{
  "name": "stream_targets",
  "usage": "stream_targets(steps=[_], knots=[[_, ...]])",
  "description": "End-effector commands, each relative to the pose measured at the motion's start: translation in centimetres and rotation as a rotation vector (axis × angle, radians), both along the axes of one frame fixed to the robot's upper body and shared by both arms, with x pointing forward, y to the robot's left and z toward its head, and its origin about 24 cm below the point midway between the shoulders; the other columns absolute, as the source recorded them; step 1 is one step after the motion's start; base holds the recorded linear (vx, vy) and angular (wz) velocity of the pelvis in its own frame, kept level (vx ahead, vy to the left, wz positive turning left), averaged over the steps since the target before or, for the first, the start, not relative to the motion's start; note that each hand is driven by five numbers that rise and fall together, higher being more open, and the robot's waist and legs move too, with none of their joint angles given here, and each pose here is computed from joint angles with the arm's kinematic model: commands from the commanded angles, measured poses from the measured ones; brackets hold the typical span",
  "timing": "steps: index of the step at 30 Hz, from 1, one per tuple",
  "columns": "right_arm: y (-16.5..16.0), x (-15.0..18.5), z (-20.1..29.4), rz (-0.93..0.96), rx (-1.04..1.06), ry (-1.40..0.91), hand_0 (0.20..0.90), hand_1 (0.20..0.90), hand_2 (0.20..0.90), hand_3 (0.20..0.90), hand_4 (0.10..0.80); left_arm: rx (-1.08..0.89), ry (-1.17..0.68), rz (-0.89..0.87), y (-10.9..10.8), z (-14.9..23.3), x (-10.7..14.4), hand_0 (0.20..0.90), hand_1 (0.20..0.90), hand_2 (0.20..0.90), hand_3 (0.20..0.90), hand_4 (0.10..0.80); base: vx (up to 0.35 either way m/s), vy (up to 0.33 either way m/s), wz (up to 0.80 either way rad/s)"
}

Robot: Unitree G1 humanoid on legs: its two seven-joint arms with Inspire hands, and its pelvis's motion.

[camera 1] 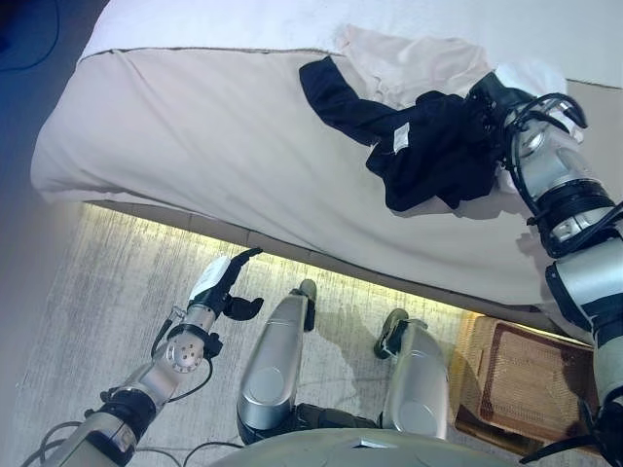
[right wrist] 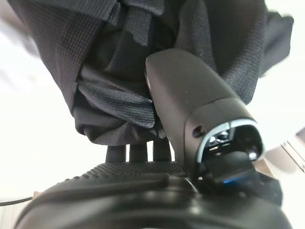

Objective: Pick up the clothes from the bed and place them into the basket

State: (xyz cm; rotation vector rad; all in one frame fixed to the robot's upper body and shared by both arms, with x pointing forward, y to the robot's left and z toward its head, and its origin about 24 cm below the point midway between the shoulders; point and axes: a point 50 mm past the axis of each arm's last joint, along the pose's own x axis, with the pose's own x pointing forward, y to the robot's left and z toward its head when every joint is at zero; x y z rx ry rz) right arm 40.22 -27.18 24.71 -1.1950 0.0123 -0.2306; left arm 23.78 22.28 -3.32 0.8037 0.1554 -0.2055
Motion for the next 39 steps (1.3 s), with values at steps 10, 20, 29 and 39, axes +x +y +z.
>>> stream_targets(steps=[10, 20, 29, 39], knots=[[-0.6, -3.2, 8.8, 0.152, 0.152, -0.434, 0.3, 0.3, 0.3, 0.2, 0.1, 0.075, 0.041, 0.034, 1.4, -1.3, -0.5, 0.9, 0.9, 0.9, 0.9, 0.8, 0.051, -0.047, -0.14], [-3.2, -6.4, 12.5, 0.137, 0.216, -0.583, 0.3, 0.3, 0.3, 0.2, 0.1, 0.132, 0.091, 0.071, 3.7, -1.7, -0.5, 0.9, 0.9, 0.9, 0.9, 0.8, 0.031, -0.017, -0.2], [-7.3, -10.3, 14.4, 0.014, 0.205, -0.694, 0.3, 0.3, 0.3, 0.2, 0.1, 0.133, 0.091, 0.111, 5.2, -1.7, -0.9, 0.9, 0.9, 0.9, 0.9, 0.8, 0.018, -0.011, -0.29], [-11.3, -14.3, 14.3, -0.074, 0.245, -0.768, 0.3, 0.3, 0.3, 0.2, 0.1, 0.097, 0.09, 0.215, 6.4, -1.7, -1.0, 0.9, 0.9, 0.9, 0.9, 0.8, -0.009, -0.009, -0.35]])
